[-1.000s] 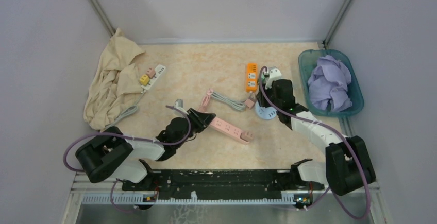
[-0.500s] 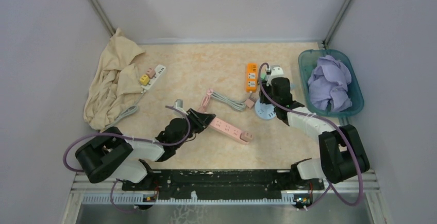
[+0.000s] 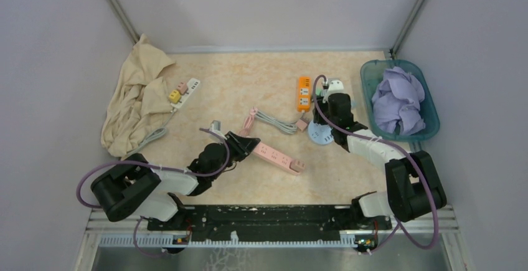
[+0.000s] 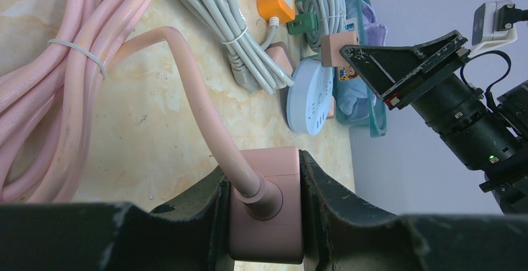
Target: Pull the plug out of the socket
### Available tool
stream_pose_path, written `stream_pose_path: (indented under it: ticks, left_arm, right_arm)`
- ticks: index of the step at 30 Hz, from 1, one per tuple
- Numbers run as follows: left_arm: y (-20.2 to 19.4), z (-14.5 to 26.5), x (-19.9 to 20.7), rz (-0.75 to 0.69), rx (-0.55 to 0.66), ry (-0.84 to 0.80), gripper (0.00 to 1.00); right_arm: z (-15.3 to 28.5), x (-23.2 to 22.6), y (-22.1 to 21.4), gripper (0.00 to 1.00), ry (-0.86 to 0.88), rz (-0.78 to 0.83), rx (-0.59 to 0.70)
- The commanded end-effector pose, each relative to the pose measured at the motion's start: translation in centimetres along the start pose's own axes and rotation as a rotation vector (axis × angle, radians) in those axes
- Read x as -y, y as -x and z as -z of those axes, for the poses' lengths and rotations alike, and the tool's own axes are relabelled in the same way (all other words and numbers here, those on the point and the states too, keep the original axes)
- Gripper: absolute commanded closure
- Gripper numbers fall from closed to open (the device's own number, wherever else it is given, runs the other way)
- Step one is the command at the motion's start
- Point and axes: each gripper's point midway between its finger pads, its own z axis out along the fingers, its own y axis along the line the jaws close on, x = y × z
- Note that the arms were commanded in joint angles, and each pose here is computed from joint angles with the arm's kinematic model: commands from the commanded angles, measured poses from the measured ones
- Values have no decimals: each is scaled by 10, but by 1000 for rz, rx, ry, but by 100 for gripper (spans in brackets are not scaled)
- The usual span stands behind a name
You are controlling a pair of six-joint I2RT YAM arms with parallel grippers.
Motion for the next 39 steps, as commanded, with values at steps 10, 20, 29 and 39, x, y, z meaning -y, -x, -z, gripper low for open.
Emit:
stream_pose_path:
  ticks: [10,20,29,39]
  left_arm:
    - [-27,20,-74,-197,-126,210,100]
    - [-27,20,-73,-199,-128,207,100]
    - [-26,20,-71,-203,-126,200,100]
    - [-25,20,-69,-208,-124,197,100]
  right_arm:
    - [5,2,47,60,7,-42,133]
    - [12,-1,55,75,35,-54,169]
    - [11,2,55,58,26,-60,164]
    - [21,-5,64,55,76,-43,185]
